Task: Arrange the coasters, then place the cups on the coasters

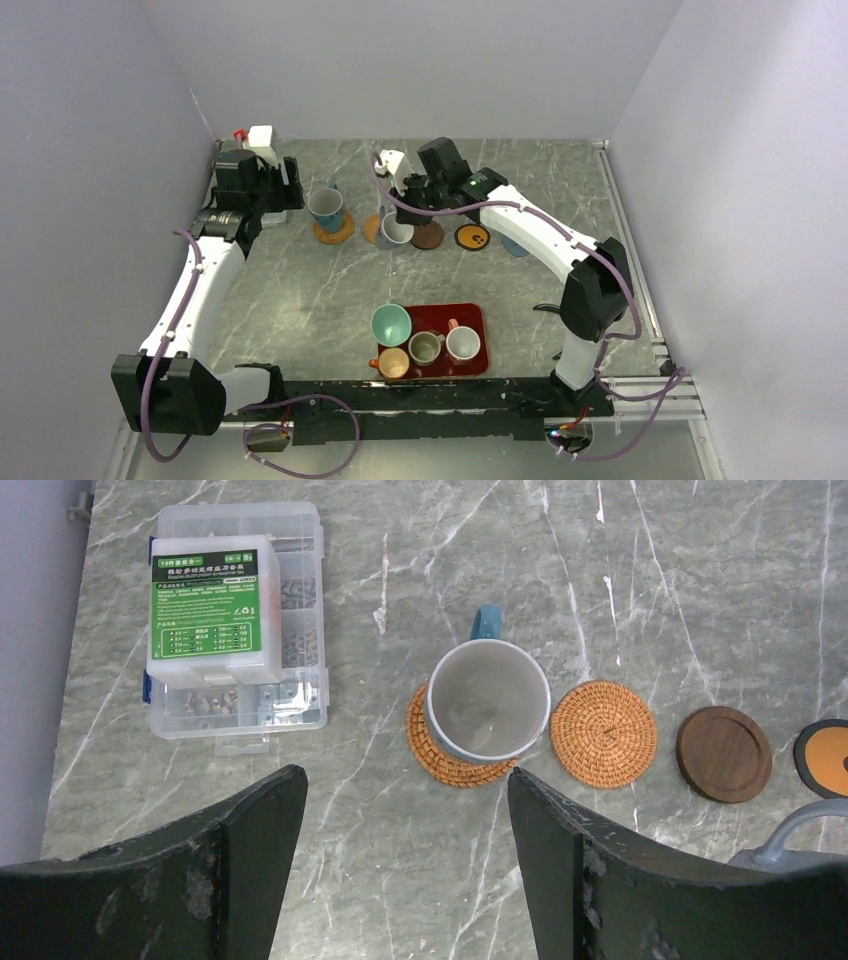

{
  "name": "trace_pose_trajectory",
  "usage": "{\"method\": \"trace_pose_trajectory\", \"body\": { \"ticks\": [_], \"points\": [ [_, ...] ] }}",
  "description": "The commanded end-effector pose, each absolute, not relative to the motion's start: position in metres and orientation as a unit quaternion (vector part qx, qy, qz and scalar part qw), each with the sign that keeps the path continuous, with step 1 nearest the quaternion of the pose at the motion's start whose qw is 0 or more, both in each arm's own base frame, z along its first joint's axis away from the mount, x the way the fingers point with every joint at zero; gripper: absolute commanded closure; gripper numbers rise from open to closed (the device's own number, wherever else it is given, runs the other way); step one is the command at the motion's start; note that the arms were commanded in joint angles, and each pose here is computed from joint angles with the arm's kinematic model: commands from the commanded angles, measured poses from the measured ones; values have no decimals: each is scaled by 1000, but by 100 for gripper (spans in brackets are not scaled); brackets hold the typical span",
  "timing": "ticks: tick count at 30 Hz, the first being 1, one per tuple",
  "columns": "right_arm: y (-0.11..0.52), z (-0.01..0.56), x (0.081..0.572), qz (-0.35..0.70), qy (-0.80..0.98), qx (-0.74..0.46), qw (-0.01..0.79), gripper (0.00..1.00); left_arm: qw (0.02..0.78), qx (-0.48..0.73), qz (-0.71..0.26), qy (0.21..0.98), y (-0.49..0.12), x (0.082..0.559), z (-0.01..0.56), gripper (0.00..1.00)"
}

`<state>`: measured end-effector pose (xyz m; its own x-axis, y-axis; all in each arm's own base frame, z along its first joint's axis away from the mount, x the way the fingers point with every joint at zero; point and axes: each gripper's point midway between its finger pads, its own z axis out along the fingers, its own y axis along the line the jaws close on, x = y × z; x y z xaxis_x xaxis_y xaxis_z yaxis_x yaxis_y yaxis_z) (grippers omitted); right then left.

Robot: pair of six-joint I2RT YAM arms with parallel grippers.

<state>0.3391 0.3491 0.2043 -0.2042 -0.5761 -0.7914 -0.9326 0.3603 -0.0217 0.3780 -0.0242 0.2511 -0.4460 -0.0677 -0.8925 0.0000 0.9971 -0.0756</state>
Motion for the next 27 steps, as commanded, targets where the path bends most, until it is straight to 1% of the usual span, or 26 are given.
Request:
{"method": "trace_pose_trajectory", "body": {
  "ticks": [1,5,9,13,15,21,27],
  "points": [
    [370,234,345,256,649,-563,444,100,553,-16,-44,832,-30,379,269,21],
    [373,228,361,246,661,-551,447,100,552,-16,-47,832,-31,380,268,21],
    [382,221,383,247,715,-501,420,100,550,-18,-47,834,-31,381,266,21],
    [384,199,404,223,775,-453,380,100,547,-14,-55,835,-34,381,265,21],
    [385,201,414,210,792,-432,377,100,546,-13,-57,836,-36,381,264,21],
    [378,187,429,169,828,-396,358,100,543,-13,-60,837,-37,382,262,21],
    [379,177,435,158,829,-402,355,100,542,-12,-62,838,-38,383,261,21]
  ]
}}
